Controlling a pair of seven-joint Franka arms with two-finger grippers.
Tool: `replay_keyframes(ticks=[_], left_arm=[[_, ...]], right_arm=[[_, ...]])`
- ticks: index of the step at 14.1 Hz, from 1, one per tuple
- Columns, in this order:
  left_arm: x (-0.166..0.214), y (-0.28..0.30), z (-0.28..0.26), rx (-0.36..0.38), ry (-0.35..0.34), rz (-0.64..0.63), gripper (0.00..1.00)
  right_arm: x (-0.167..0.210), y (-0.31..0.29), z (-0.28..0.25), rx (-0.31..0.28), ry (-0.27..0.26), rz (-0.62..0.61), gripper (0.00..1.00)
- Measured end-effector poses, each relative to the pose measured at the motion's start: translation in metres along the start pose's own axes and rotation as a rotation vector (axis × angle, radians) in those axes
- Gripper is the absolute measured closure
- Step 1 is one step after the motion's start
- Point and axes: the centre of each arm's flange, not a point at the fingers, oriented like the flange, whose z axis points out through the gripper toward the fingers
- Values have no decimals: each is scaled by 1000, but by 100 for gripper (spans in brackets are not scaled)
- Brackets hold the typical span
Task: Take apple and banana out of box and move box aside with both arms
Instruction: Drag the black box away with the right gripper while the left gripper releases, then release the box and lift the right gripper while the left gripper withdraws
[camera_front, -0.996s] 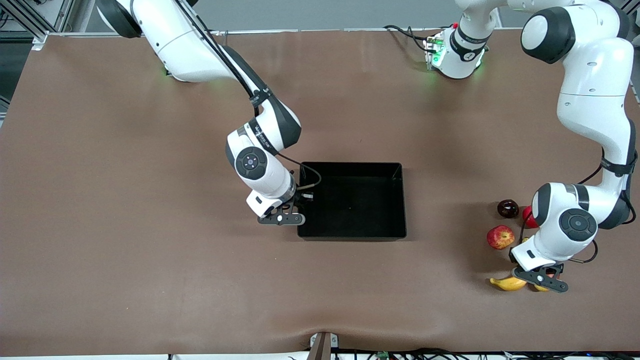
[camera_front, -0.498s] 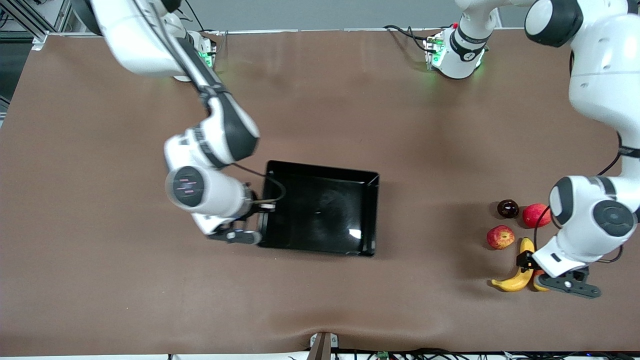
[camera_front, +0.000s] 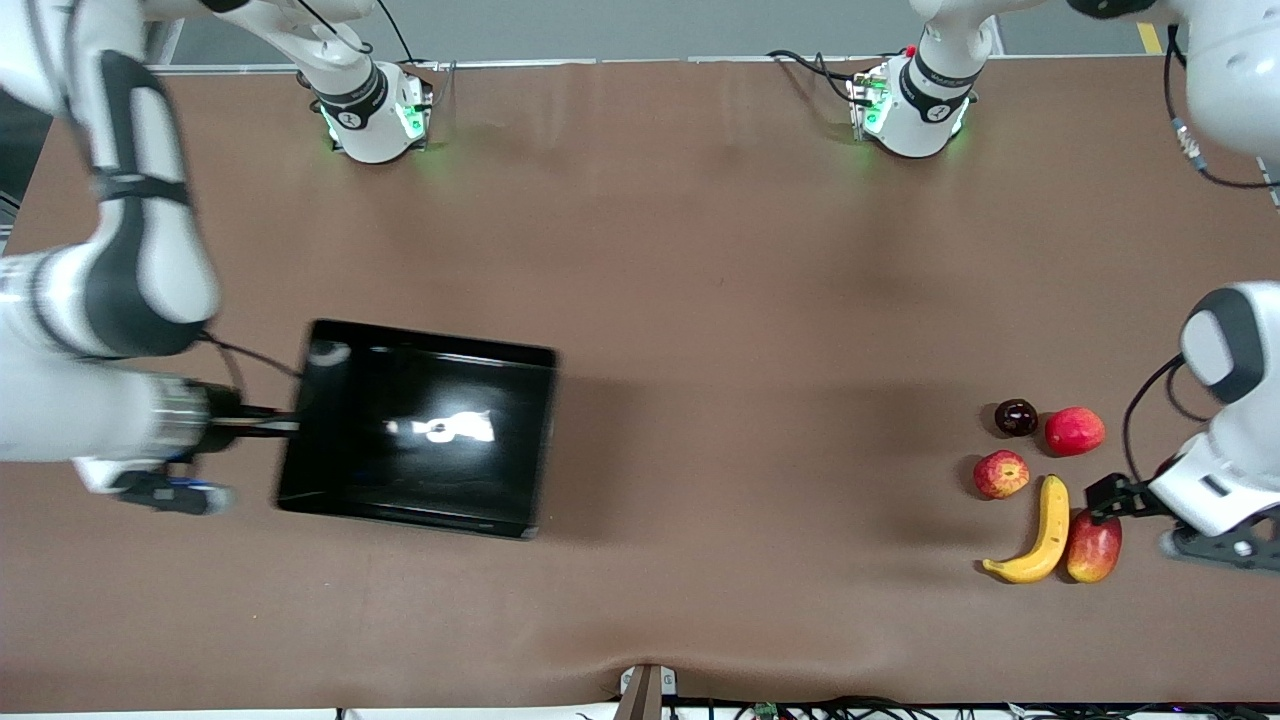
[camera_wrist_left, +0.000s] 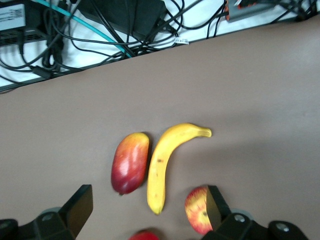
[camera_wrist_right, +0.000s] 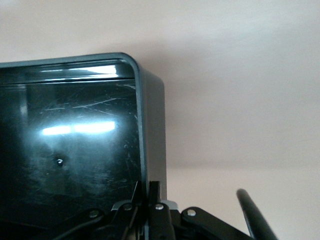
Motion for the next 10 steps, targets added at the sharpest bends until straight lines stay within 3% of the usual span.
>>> replay_keyframes(ticks=[4, 10], left_arm=[[-13, 2, -88, -8, -39, -79, 0], [-42, 33, -174, -4, -136, -131, 0]], right_arm=[[5, 133, 10, 38, -9, -41, 94], [-14, 291, 94, 45, 75, -100, 94]])
